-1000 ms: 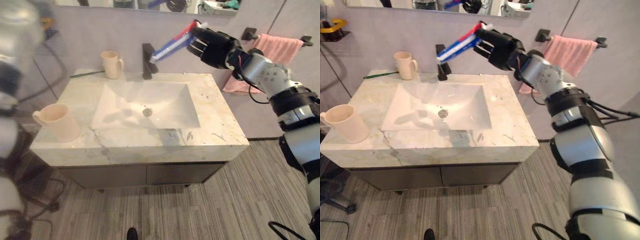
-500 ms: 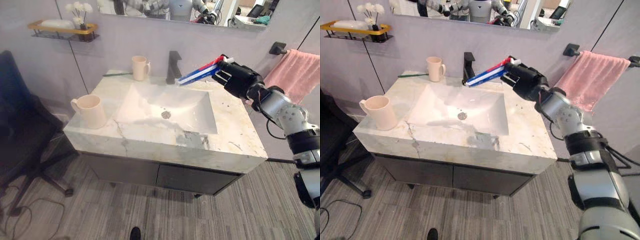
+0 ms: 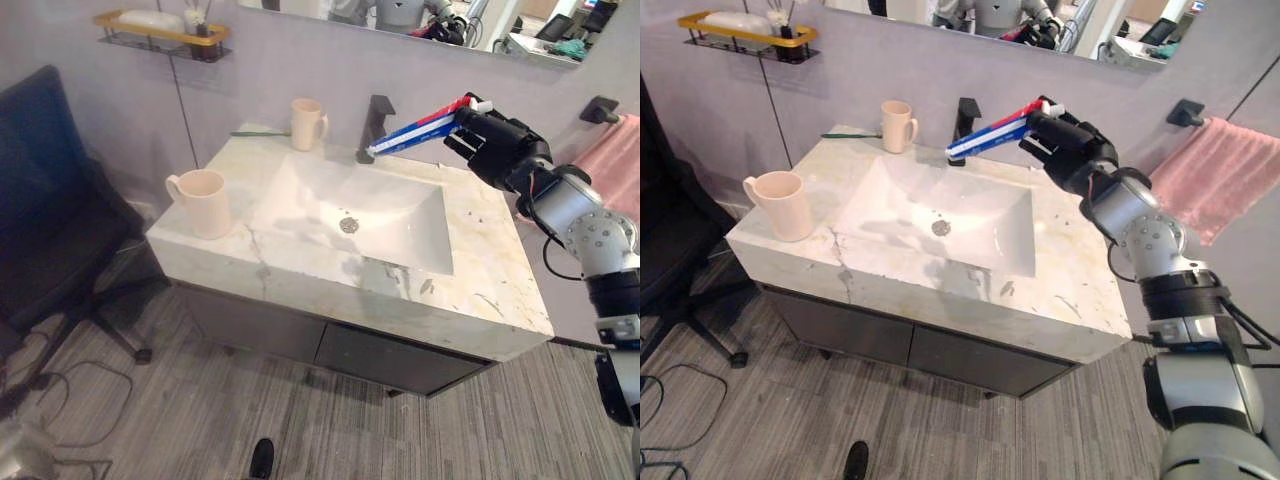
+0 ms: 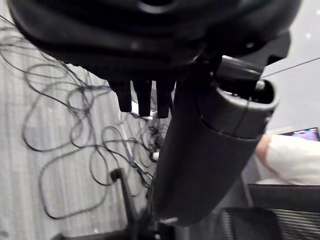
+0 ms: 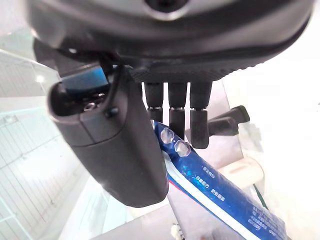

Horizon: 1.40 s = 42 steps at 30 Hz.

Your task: Organize the bathroom.

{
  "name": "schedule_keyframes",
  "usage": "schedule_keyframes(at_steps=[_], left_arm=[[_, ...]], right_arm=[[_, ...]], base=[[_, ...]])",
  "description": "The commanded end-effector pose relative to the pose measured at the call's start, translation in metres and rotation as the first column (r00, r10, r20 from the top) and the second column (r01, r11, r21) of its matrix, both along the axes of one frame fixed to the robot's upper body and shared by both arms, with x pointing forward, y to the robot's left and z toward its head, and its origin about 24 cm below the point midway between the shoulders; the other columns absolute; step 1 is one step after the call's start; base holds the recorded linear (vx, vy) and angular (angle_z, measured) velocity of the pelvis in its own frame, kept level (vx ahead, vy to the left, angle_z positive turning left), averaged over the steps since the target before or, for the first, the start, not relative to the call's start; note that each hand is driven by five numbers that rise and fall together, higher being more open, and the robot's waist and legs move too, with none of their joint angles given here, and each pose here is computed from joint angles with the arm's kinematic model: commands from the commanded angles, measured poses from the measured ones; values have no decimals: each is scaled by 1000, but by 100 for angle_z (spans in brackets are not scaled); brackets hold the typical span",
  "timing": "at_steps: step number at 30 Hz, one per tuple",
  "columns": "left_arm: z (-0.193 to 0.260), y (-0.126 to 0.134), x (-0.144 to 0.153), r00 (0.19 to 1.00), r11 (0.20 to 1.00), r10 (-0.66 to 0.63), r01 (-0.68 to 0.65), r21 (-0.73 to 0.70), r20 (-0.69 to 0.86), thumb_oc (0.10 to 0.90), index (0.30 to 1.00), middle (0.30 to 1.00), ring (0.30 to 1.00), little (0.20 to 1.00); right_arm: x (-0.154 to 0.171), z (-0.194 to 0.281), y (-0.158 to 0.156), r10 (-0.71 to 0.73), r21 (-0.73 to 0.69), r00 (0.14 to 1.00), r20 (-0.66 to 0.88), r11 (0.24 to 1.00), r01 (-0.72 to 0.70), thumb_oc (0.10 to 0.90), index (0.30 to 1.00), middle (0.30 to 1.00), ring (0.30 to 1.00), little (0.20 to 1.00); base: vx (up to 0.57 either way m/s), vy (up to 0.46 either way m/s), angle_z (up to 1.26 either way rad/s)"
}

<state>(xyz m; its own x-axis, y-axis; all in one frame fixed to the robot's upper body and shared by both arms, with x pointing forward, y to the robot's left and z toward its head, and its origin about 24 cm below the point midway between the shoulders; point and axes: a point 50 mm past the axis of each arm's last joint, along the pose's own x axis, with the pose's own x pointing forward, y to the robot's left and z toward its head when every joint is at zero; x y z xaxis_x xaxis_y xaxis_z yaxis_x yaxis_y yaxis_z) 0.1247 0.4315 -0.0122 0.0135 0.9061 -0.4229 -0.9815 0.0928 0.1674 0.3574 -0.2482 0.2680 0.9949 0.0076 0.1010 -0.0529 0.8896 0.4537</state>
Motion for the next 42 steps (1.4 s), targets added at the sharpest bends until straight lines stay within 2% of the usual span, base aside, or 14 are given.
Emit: schedule_keyframes(at_steps=[1,2,5,7,8,11,13,14,16,19,33,34,37,42], left_arm=[[12,10,1,975,983,-145,162,90,-170,800,900,900,900,900],[5,8,-3,968,983,-153,169,66,-199,800,900,900,900,900],[-53,-22,-35,864,930,-337,243,-277,-373,800,900,900,900,900],[-69,-35,-45,832,902,-385,247,-354,-400,800,900,900,900,900],[-90,-54,-64,778,805,-501,258,-534,-379,800,900,900,900,900],[-115,-88,-88,646,604,-694,281,-746,-319,800,900,900,900,900],[-123,-103,-101,570,481,-778,265,-836,-266,800,900,900,900,900],[-124,-105,-102,550,467,-792,269,-842,-264,800,900,900,900,900],[-129,-117,-114,261,308,-933,227,-924,-247,800,900,900,900,900],[-133,-126,-110,72,245,-969,207,-947,-235,800,900,900,900,900],[-137,-136,-97,-100,251,-955,236,-939,-280,800,900,900,900,900],[-135,-132,-93,-173,234,-945,233,-944,-277,800,900,900,900,900],[-134,-132,-84,-269,200,-927,234,-951,-261,800,900,900,900,900],[-136,-138,-80,-206,180,-949,276,-944,-241,800,900,900,900,900]], right_arm=[[-22,91,6,-11,-35,929,370,999,25,400,300,300,300,300],[-22,92,8,-8,-37,928,373,999,23,400,300,300,300,300],[-24,97,19,13,-63,920,392,998,13,400,300,300,300,300],[-24,98,21,23,-73,918,395,997,7,400,300,300,300,300],[-23,99,22,39,-89,915,402,996,-4,400,300,300,300,300],[-19,100,23,76,-108,908,413,994,-34,400,300,300,300,300],[-18,101,23,107,-123,901,420,991,-60,400,300,300,300,300],[-17,102,25,113,-126,900,421,990,-65,400,300,300,300,300],[-15,102,31,155,-136,891,427,985,-106,400,300,300,300,300],[-13,100,47,199,-152,880,431,977,-147,400,300,300,300,300],[-12,104,56,206,-165,884,418,975,-149,400,300,300,300,300],[-13,105,45,152,-165,903,402,982,-93,400,300,300,300,300],[-14,103,21,77,-191,922,380,982,-3,400,300,300,300,300],[-13,94,3,92,-180,918,385,983,-23,400,300,300,300,300]], base=[[-32,2,3],[-44,5,5],[-33,8,-2],[-23,21,-7],[-36,40,-7],[-37,47,-13],[-28,43,-18],[-30,50,-8],[-21,45,-9],[-19,36,-17],[-4,8,-5],[60,81,19],[63,126,108],[45,312,75]])
